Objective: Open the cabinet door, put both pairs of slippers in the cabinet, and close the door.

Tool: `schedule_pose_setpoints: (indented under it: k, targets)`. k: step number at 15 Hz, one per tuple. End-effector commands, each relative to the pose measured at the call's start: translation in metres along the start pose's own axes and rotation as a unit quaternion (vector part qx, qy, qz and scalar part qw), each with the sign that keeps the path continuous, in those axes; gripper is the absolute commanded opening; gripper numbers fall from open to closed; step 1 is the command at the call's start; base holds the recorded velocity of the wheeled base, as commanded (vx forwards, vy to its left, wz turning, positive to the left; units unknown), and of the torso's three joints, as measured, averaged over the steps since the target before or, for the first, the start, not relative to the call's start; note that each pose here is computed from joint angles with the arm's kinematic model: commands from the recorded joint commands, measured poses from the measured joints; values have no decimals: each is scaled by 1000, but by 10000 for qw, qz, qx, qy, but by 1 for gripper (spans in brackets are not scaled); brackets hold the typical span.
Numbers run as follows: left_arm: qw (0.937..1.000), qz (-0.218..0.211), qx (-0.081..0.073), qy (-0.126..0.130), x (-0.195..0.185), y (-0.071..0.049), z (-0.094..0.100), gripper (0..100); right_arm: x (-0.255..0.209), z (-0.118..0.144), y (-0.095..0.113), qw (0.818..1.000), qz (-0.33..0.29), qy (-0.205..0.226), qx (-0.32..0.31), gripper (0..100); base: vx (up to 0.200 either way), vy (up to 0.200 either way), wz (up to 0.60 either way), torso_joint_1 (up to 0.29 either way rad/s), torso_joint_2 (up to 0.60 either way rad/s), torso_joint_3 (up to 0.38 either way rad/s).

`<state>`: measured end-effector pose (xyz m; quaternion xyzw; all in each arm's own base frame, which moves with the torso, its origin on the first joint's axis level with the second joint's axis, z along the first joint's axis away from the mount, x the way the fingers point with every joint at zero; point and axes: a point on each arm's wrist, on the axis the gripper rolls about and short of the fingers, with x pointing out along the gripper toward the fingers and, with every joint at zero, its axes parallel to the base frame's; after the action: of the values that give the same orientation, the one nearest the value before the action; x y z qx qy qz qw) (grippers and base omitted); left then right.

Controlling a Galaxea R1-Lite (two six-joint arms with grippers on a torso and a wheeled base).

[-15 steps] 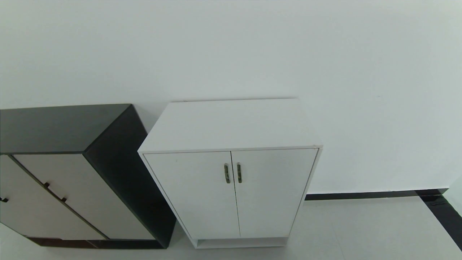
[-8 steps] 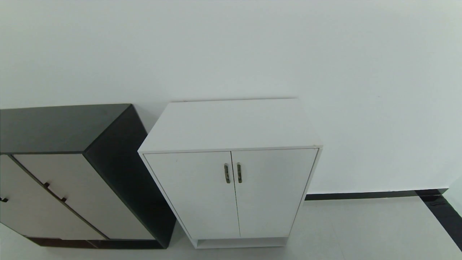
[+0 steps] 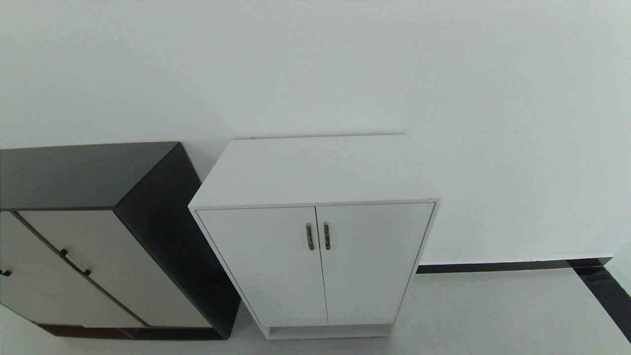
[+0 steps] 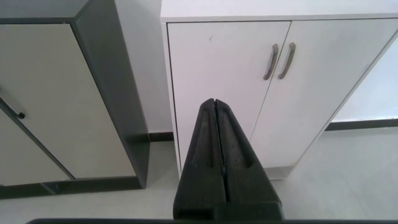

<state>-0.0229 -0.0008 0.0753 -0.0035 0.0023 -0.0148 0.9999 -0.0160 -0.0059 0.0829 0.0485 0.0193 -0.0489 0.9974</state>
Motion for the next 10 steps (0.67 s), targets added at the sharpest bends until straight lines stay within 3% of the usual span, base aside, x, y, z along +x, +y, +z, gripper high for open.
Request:
schedule_pose_setpoints:
  k: [1, 3, 4, 6, 10]
  targets:
    - [10000, 2, 4, 1, 0, 0, 0, 0, 1, -2, 0, 9999, 63, 85, 104, 0, 0, 0, 0, 0, 0, 0]
    - [10000, -13, 12, 8, 0, 0, 0, 0, 2, -2, 0, 9952, 783, 210, 539, 0, 0, 0, 0, 0, 0, 0]
    - [10000, -13, 12, 1, 0, 0, 0, 0, 2, -1, 0, 9951, 822, 214, 507, 0, 0, 0, 0, 0, 0, 0]
    - [10000, -13, 12, 8, 0, 0, 0, 0, 1, -2, 0, 9965, 734, 246, 310, 0, 0, 0, 0, 0, 0, 0]
    - [10000, -13, 12, 8, 0, 0, 0, 0, 1, 0, -2, 9991, 1, 134, -396, 0, 0, 0, 0, 0, 0, 0]
